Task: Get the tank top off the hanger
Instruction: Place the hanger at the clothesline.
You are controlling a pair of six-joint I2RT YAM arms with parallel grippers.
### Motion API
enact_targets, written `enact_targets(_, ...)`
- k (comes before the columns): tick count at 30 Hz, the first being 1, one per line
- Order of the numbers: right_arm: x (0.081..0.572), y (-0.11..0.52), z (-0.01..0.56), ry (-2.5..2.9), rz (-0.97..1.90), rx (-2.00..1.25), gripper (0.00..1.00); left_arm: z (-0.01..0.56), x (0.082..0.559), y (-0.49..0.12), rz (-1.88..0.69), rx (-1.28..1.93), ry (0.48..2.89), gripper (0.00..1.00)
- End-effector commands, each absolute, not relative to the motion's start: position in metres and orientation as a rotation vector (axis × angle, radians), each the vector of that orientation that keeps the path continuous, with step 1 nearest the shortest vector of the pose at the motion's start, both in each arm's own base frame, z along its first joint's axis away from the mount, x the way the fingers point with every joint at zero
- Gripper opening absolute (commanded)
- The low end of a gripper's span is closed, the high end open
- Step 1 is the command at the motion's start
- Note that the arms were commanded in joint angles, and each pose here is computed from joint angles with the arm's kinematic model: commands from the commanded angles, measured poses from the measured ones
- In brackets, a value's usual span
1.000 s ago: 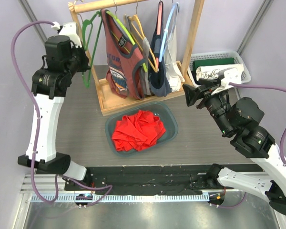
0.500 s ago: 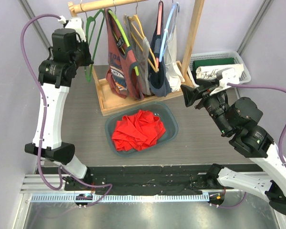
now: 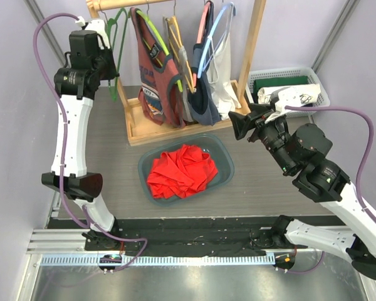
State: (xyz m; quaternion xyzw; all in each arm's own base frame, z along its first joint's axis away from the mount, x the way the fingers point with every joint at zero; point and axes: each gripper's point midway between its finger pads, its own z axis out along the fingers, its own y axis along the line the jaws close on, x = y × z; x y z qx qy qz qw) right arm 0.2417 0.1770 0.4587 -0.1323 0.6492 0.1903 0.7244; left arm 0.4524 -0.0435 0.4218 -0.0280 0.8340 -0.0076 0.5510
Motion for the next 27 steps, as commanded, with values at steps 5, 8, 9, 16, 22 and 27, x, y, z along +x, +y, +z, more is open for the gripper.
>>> enact_targets(5, 0.250, 0.203, 0.477, 1.382, 0.513, -0.275, 0.68, 0.462, 0.416, -0.080, -0.196, 0.024, 1.863, 0.00)
enact_targets(8, 0.266, 0.227, 0.485, 1.385, 0.522, -0.305, 0.68, 0.452, 0.405, -0.088, -0.212, 0.051, 1.890, 0.00)
enact_targets(9, 0.270, 0.234, 0.487, 1.385, 0.518, -0.316, 0.68, 0.449, 0.404, -0.089, -0.213, 0.049, 1.899, 0.00)
enact_targets(16, 0.311, 0.285, 0.541, 1.334, 0.495, -0.365, 0.72, 0.446, 0.395, -0.082, -0.176, 0.063, 1.901, 0.46)
enact_targets(22, 0.349, 0.334, 0.565, 1.296, 0.485, -0.415, 0.74, 0.466, 0.383, -0.074, -0.135, 0.092, 1.837, 0.86)
enact_targets(27, 0.369, 0.363, 0.567, 1.277, 0.513, -0.404, 0.76, 0.478, 0.371, -0.067, -0.102, 0.102, 1.798, 1.00)
